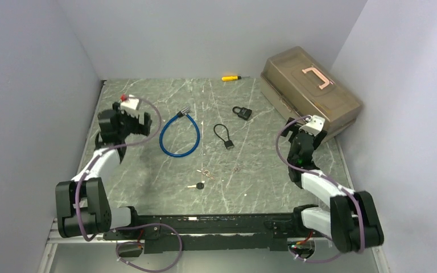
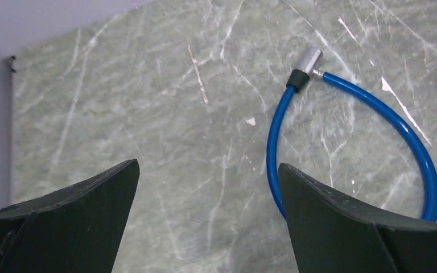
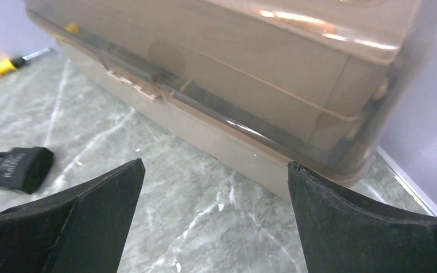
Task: Unlock with the key
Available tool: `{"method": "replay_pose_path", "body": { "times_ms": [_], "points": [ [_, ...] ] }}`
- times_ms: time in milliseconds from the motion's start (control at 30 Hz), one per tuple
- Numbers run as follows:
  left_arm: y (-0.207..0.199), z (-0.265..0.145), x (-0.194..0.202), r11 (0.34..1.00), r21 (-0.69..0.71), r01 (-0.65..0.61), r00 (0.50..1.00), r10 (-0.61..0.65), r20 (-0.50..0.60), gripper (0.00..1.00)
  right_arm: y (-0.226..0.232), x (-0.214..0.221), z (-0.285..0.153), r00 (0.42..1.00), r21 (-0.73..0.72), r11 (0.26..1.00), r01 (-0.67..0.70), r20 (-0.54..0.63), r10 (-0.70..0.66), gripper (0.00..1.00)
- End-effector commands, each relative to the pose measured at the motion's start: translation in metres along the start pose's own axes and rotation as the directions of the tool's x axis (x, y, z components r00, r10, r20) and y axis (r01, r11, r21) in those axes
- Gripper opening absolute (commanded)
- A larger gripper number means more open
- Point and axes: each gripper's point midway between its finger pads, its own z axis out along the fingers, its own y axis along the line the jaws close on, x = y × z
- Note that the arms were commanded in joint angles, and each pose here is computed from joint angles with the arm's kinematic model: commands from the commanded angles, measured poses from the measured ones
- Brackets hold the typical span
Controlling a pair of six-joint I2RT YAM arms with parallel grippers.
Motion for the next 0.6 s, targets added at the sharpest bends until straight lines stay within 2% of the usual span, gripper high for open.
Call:
{"method": "replay_pose_path", "body": {
  "times_ms": [0,67,133,300,367,433,467,533,567],
  "points": [
    [-0.007,-0.027,0.016,0.998,0.064,0.029,0.956,-0.009,-0.292,0.99,0.014,-0.008,-0.029,1.000,-0.055,0.998,0.014,0.027,-0.012,1.00],
    [-0.009,-0.039,0.006,0.995,0.082,0.065,0.955,-0.038,-0.293,0.99,0.030,-0.014,-0.038,0.999,-0.094,0.995,0.044,0.016,-0.043,1.00],
    [-0.014,-0.053,-0.012,0.982,0.133,0.133,0.955,-0.091,-0.283,0.99,0.043,-0.014,-0.043,0.997,-0.101,0.994,0.051,-0.051,-0.057,1.00],
    [-0.019,-0.083,-0.033,0.942,0.195,0.272,0.919,-0.194,-0.343,0.99,0.097,-0.022,-0.060,0.981,-0.242,0.968,0.061,-0.165,-0.103,1.00],
    [-0.014,-0.091,-0.035,0.947,0.173,0.270,0.916,-0.198,-0.350,0.99,0.123,-0.033,-0.069,0.978,-0.342,0.939,-0.024,-0.201,-0.048,1.00],
    [-0.010,-0.096,-0.037,0.959,0.145,0.243,0.922,-0.181,-0.343,0.99,0.135,-0.041,-0.073,0.954,-0.337,0.919,-0.202,-0.278,0.108,1.00],
    [-0.009,-0.099,-0.038,0.963,0.135,0.233,0.924,-0.176,-0.340,0.99,0.141,-0.043,-0.075,0.936,-0.365,0.895,-0.256,-0.324,0.135,1.00],
    [-0.007,-0.102,-0.041,0.967,0.112,0.229,0.925,-0.180,-0.335,0.99,0.161,-0.046,-0.080,0.920,-0.505,0.811,-0.297,-0.379,0.101,1.00],
    [-0.007,-0.105,-0.043,0.968,0.102,0.228,0.924,-0.182,-0.336,0.99,0.164,-0.047,-0.078,0.918,-0.516,0.808,-0.285,-0.388,0.076,1.00]
  ]
}}
